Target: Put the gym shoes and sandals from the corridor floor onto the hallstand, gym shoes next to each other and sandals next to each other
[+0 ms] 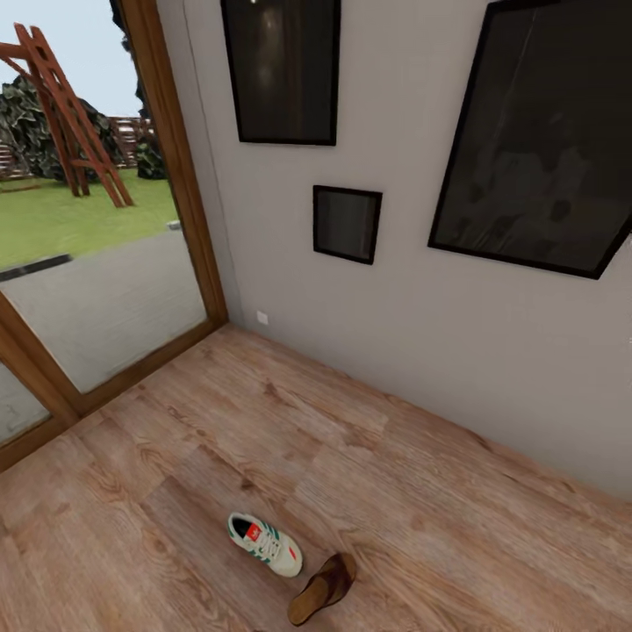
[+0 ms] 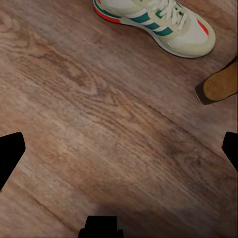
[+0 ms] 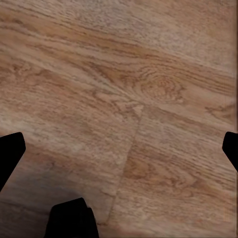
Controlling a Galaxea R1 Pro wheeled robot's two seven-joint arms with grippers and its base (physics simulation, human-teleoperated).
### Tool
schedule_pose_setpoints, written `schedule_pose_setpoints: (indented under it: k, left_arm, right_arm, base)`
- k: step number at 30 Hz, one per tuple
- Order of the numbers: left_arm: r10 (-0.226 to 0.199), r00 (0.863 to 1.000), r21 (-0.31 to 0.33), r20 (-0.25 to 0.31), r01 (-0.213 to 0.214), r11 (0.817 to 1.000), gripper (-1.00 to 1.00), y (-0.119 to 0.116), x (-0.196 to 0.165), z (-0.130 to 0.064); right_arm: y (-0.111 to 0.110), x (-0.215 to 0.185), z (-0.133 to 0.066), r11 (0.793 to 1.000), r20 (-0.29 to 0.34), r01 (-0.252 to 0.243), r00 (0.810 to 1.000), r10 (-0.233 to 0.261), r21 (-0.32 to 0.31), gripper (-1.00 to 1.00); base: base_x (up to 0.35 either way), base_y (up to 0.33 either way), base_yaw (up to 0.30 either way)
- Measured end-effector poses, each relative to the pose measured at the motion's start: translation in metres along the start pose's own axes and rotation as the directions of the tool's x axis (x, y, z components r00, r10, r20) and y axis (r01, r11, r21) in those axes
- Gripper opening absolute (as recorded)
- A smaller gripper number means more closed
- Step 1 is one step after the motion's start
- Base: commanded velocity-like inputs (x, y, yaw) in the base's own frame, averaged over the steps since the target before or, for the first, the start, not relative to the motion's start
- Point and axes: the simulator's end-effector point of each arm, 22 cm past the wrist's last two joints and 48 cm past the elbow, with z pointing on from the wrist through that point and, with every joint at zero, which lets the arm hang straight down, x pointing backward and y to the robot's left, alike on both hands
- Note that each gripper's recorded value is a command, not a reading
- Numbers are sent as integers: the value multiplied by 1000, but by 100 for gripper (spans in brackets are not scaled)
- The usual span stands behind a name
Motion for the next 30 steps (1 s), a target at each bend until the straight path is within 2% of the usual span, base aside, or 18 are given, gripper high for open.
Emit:
schedule_pose_setpoints:
  k: [9, 30]
  left_arm:
    - [0, 1000, 0, 0, 0, 1000, 100, 0, 0, 0]
    - [0, 1000, 0, -1, 0, 1000, 100, 0, 0, 0]
  right_arm:
    - [-4, -1, 0, 1000, 2, 4, 1000, -4, 3, 100]
    - [-5, -1, 0, 1000, 1, 6, 1000, -6, 5, 100]
  base:
    - [-116, -119, -4]
    - [-4, -77, 0]
